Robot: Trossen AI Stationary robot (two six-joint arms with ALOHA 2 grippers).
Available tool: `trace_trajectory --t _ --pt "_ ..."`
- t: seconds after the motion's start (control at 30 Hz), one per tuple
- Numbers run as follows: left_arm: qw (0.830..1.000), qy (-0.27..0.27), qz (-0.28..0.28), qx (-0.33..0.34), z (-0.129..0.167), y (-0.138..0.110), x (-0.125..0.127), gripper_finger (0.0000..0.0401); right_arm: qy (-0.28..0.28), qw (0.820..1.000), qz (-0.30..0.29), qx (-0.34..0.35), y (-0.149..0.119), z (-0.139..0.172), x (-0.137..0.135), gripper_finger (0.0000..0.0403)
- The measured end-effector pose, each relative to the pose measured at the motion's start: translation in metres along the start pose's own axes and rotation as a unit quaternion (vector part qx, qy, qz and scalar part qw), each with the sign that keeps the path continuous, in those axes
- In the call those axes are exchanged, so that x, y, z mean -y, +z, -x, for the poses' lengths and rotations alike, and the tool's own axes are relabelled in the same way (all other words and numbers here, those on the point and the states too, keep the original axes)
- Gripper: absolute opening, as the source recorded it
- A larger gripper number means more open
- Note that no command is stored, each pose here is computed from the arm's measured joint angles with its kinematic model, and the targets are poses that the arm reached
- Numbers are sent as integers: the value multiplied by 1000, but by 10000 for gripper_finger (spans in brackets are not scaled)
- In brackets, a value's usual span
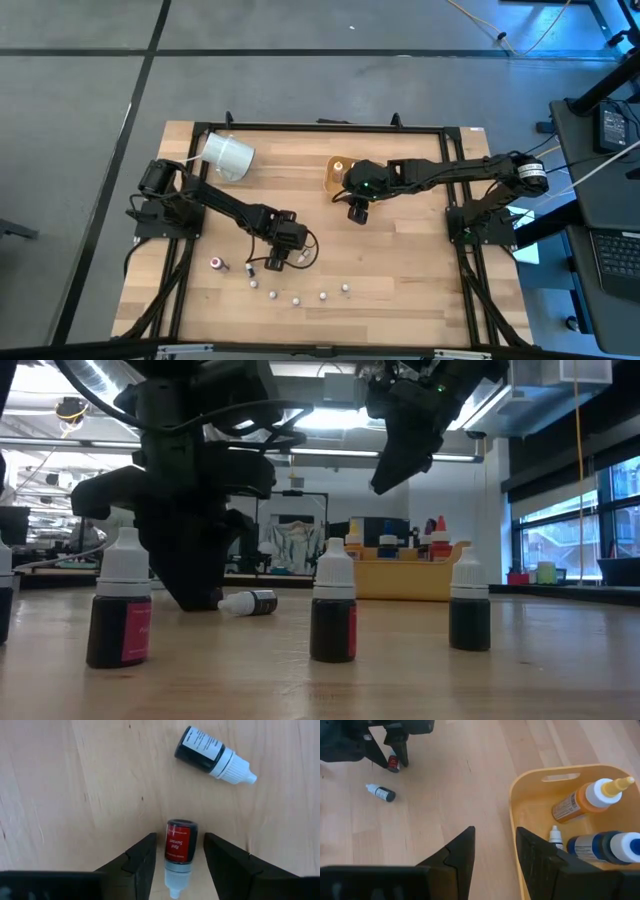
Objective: Pick & Place food coloring
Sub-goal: Put the small red food coloring bottle into the yellow bin
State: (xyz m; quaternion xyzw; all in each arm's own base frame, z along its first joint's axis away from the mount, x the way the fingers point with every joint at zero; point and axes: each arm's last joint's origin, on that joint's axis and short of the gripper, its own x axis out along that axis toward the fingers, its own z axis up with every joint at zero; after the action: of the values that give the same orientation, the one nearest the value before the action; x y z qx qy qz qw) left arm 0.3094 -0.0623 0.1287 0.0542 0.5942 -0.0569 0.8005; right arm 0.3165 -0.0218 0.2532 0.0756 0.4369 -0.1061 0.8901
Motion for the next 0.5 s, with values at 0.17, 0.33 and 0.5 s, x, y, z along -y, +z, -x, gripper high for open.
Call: trace_trajectory --t 0.17,0.33,0.5 --pt "1000 -1 0 1 0 0 0 125 -2 1000 1 -11 -2 0 0 144" --pt "1000 -1 14 9 3 1 0 82 -3 1000 -10 -23 -5 2 1 144" --pt "999 8 46 14 18 3 -4 64 -2 999 -17 -33 -10 24 0 144"
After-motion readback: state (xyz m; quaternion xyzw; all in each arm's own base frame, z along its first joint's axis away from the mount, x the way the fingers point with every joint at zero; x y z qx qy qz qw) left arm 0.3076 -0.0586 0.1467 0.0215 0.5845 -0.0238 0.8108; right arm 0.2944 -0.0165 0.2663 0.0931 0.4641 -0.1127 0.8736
